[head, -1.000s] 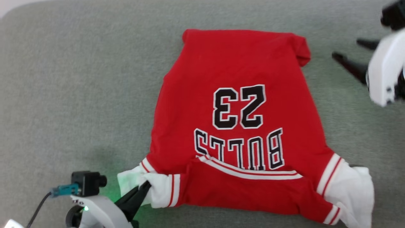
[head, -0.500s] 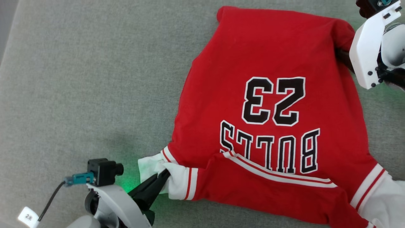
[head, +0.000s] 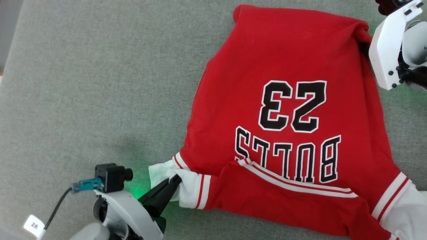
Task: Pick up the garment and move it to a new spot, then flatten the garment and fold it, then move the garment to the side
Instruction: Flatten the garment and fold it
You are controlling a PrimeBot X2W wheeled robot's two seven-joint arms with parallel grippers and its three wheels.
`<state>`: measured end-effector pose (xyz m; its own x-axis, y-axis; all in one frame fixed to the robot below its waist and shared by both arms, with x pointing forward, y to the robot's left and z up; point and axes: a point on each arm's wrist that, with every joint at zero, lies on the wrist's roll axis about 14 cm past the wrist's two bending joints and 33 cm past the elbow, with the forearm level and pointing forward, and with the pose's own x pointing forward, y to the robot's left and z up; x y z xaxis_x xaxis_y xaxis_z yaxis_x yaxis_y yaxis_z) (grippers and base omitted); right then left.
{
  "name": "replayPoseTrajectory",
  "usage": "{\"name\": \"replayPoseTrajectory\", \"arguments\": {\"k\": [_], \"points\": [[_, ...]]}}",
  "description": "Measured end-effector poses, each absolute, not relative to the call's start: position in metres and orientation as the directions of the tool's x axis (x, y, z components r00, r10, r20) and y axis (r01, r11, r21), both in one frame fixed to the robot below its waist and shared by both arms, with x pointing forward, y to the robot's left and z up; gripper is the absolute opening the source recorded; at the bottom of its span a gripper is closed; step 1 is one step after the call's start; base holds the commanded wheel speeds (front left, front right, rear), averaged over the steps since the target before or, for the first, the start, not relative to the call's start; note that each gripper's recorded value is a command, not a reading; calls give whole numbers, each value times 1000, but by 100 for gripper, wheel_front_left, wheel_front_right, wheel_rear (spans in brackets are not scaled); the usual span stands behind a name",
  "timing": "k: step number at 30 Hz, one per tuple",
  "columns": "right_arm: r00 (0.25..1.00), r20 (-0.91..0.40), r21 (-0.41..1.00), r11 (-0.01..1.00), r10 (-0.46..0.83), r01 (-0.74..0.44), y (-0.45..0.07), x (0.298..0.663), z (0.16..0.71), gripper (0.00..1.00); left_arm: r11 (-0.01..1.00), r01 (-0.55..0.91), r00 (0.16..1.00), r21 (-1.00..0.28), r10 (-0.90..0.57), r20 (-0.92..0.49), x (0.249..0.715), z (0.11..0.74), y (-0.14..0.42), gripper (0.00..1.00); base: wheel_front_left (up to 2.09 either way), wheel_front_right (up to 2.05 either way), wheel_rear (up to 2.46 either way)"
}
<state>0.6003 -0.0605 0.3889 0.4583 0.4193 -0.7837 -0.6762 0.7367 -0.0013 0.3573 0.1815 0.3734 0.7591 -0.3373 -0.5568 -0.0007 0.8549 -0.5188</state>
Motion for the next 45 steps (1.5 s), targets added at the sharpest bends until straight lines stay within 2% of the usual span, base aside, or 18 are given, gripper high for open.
{"name": "replayPoseTrajectory", "arguments": {"k": [9, 20, 25, 34, 40, 45], "points": [[486, -777, -2, 770, 400, -638, -81, 592, 403, 0, 858, 26, 789, -512, -332, -516, 365, 385, 181, 0, 0, 0, 0], [465, -795, 17, 781, 390, -625, -125, 543, 407, 0, 864, 84, 824, -496, -341, -453, 377, 404, 174, 0, 0, 0, 0], [404, -827, 65, 780, 391, -623, -152, 497, 399, 0, 861, 120, 834, -495, -357, -420, 386, 413, 167, 0, 0, 0, 0], [252, -870, 212, 782, 425, -586, -186, 392, 386, 0, 857, 169, 835, -487, -387, -391, 394, 421, 155, 0, 0, 0, 0], [115, -885, 320, 770, 450, -552, -188, 318, 372, 0, 853, 195, 827, -484, -408, -386, 396, 424, 149, 0, 0, 0, 0], [61, -881, 372, 768, 469, -522, -184, 285, 362, 0, 847, 214, 817, -486, -428, -386, 398, 424, 142, 0, 0, 0, 0]]}}
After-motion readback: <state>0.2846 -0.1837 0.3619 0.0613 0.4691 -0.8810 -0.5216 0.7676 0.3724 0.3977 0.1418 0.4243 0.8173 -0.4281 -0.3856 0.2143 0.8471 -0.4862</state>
